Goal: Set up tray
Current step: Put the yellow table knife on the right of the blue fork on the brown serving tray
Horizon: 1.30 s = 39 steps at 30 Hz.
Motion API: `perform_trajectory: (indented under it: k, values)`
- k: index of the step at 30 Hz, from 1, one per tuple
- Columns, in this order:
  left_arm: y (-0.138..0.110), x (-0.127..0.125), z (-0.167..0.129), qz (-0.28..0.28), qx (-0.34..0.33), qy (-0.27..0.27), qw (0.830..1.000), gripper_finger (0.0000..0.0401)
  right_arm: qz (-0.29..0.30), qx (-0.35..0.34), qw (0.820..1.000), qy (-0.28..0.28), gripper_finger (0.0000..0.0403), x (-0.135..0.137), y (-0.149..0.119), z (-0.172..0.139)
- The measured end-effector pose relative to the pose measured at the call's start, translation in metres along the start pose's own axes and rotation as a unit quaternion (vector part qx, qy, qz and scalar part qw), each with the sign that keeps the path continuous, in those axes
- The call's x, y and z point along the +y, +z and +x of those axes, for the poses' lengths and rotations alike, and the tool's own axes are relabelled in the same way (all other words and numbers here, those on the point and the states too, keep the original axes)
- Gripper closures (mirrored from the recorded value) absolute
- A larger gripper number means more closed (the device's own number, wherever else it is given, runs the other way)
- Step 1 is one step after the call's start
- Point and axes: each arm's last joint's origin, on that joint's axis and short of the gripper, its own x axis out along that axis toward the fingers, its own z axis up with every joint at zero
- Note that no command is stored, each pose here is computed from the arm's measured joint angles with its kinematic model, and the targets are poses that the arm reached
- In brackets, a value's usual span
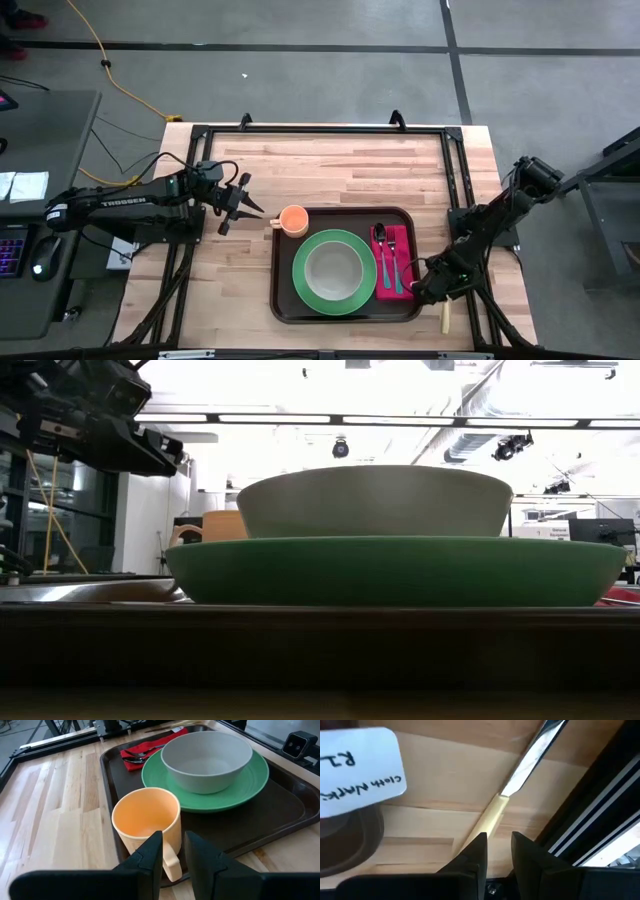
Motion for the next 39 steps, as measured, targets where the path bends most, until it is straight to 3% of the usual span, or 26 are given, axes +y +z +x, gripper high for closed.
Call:
perform_trajectory:
  k: [20,39]
  values:
    - [0.000,0.000,0.000,0.001,0.000,0.000,1.000,0.0288,0.012,-0.013,1.000,-0.017,0.0336,0.016,0.007,0.028]
    - [0.000,-0.001,0.000,0.002,-0.005,-0.009,1.000,0.0288,0.006,-0.020,1.000,-0.015,0.0336,0.016,0.008,0.030]
